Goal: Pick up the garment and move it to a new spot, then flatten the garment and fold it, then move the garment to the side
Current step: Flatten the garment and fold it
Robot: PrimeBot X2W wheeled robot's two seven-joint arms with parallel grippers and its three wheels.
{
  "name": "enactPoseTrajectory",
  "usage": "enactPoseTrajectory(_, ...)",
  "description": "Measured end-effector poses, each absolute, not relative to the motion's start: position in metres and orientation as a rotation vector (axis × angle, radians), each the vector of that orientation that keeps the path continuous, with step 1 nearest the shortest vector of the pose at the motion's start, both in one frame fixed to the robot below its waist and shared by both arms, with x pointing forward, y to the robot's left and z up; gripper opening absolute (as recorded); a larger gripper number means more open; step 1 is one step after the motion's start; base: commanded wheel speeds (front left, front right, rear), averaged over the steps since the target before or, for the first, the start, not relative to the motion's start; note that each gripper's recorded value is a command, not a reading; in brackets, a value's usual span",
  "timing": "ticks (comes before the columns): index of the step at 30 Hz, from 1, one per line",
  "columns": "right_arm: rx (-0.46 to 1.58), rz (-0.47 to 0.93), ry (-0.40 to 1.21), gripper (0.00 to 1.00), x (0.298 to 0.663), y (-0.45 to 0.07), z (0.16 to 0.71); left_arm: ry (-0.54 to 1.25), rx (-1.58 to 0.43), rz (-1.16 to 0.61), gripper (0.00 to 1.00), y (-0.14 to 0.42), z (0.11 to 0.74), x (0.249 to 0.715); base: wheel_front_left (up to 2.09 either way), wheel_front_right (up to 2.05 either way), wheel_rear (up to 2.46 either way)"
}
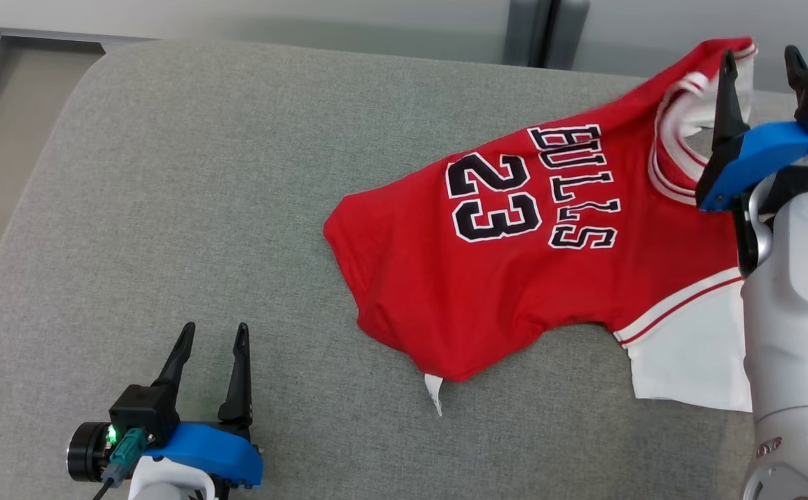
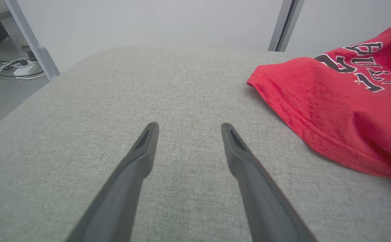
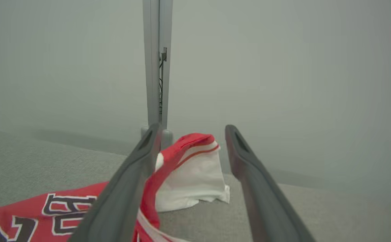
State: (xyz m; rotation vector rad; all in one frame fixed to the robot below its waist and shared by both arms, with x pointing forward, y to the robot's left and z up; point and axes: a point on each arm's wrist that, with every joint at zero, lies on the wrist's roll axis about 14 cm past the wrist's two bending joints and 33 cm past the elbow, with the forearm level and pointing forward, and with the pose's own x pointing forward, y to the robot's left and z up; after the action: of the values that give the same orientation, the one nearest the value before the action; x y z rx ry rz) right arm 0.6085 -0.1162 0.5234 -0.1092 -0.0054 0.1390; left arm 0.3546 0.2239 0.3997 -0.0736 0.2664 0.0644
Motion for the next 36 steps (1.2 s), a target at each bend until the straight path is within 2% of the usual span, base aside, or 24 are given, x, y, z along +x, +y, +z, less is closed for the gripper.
enactPoseTrajectory(7,-0.046,0.067,0.142,1.0,0.572,-0.15,0.465,0.264,-0.092,0.022,1.0,0.208,0.398,0.362,0.0,0.0,0.0)
enactPoseTrajectory(10,0.021,0.023,0.157,1.0,0.55,-0.166,0.452,0.253,-0.099,-0.005,1.0,0.199,0.401,0.367,0.0,0.0,0.0)
enactPoseTrajectory(17,0.051,-0.027,0.337,1.0,0.445,-0.197,0.382,0.222,-0.119,-0.063,1.0,0.176,0.41,0.37,0.0,0.0,0.0)
enactPoseTrajectory(22,0.052,-0.017,0.4,1.0,0.412,-0.196,0.364,0.204,-0.121,-0.085,1.0,0.168,0.416,0.371,0.0,0.0,0.0)
enactPoseTrajectory(23,0.046,0.0,0.42,0.68,0.407,-0.192,0.359,0.2,-0.122,-0.085,1.0,0.168,0.418,0.37,0.0,0.0,0.0)
enactPoseTrajectory(24,0.046,0.006,0.428,0.07,0.405,-0.19,0.357,0.199,-0.122,-0.083,1.0,0.168,0.418,0.369,0.0,0.0,0.0)
enactPoseTrajectory(25,0.042,0.013,0.435,0.0,0.403,-0.188,0.356,0.199,-0.122,-0.082,1.0,0.169,0.418,0.368,0.0,0.0,0.0)
enactPoseTrajectory(30,0.013,-0.018,0.414,0.0,0.397,-0.201,0.362,0.203,-0.121,-0.073,1.0,0.171,0.417,0.363,0.0,0.0,0.0)
enactPoseTrajectory(36,-0.056,-0.125,0.347,0.0,0.381,-0.245,0.384,0.208,-0.12,-0.115,1.0,0.158,0.416,0.362,0.0,0.0,0.0)
